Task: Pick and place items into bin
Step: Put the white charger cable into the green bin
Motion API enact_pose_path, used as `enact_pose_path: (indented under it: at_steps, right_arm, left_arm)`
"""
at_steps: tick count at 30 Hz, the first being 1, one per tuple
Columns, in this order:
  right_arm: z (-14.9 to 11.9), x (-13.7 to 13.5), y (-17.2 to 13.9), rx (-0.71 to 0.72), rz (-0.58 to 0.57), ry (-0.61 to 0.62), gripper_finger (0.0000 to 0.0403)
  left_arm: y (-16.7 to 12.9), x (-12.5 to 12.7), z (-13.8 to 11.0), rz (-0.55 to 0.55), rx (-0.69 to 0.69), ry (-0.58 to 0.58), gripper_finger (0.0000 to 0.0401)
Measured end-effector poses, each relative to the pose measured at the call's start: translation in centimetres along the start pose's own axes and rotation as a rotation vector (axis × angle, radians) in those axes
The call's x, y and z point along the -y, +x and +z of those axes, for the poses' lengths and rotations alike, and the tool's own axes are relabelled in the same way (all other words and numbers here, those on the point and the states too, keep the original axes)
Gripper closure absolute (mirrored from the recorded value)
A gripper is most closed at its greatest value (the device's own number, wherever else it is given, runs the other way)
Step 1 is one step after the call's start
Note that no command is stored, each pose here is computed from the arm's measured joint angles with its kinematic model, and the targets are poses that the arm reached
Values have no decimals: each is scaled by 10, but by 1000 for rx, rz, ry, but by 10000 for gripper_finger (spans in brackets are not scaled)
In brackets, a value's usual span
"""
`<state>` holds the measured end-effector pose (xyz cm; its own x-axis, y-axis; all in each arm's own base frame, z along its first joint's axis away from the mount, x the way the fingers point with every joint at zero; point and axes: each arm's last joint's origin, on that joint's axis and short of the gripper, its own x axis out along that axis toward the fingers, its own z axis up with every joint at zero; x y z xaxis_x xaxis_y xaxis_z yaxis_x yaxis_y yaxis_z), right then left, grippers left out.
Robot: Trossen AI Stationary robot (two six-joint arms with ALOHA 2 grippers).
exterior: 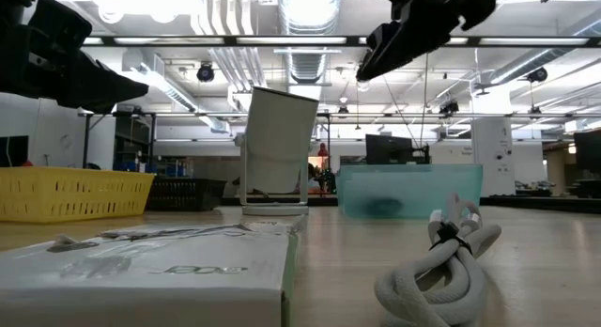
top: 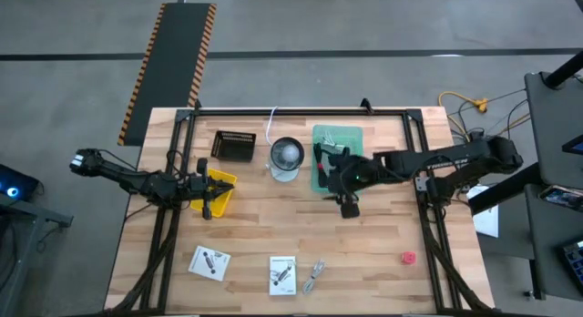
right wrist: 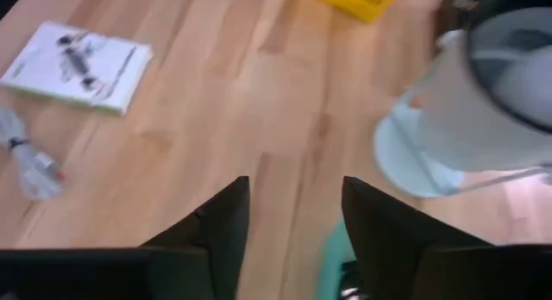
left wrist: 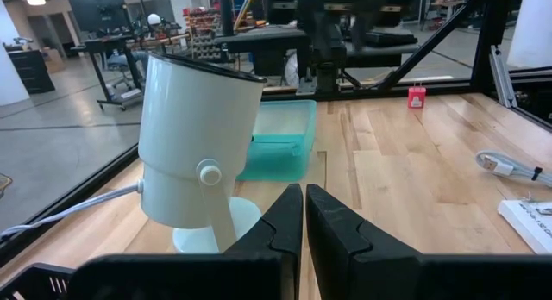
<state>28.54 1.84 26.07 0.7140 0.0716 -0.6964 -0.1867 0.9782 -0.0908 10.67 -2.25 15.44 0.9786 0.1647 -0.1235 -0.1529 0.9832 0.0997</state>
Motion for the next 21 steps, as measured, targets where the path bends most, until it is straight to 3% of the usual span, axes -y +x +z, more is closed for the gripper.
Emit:
enact_pose_path:
  at_steps: [7, 12, 21]
  right_arm:
    - [-1, -20, 5, -34, 73, -25, 183]
    - [0, -38, 6, -19, 210, -82, 180]
    - [-5, -69, 23, -68, 293, -165, 183]
  left_arm:
    - [0, 0, 0, 0, 0, 0, 399]
    - [0, 0, 0, 0, 0, 0, 399]
    - [0, 0, 0, 0, -1, 0, 399]
